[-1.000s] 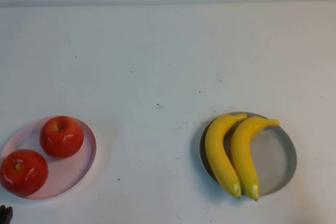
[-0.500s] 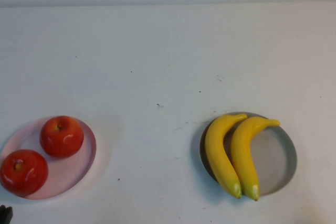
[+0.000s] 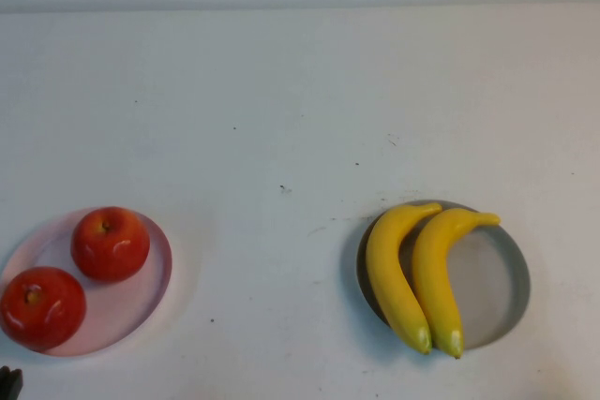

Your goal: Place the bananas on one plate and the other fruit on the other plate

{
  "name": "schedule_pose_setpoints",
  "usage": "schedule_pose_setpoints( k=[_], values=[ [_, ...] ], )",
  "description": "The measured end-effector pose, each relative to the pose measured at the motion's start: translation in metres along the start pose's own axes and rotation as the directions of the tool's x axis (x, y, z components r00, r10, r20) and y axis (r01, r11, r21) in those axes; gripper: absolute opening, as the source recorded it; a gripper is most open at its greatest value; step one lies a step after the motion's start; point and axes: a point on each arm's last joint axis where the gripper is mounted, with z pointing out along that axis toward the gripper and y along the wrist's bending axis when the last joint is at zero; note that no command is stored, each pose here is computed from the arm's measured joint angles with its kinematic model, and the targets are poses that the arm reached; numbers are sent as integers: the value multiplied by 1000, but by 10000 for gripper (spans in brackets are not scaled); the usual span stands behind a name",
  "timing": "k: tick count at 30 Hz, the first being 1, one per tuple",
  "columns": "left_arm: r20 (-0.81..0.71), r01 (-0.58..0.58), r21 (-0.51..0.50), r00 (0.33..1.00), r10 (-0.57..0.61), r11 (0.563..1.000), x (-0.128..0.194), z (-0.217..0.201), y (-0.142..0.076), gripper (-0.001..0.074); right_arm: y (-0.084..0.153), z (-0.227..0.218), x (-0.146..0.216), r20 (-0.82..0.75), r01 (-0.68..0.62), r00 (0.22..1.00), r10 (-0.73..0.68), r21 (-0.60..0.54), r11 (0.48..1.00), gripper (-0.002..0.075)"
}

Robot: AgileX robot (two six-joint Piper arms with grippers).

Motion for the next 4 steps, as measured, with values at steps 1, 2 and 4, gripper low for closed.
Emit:
schedule_pose_setpoints(
  k=[1,2,4],
  values=[
    [0,0,0,1000,0,1000,0,0,0,2,0,0,0,0,-1,1000,1,-1,1000,-15],
    [0,0,0,1000,0,1000,0,0,0,2,0,0,0,0,-1,1000,1,-1,1000,-15],
    [0,0,0,1000,0,1000,0,0,0,2,0,0,0,0,-1,1000,1,-1,1000,-15]
  ],
)
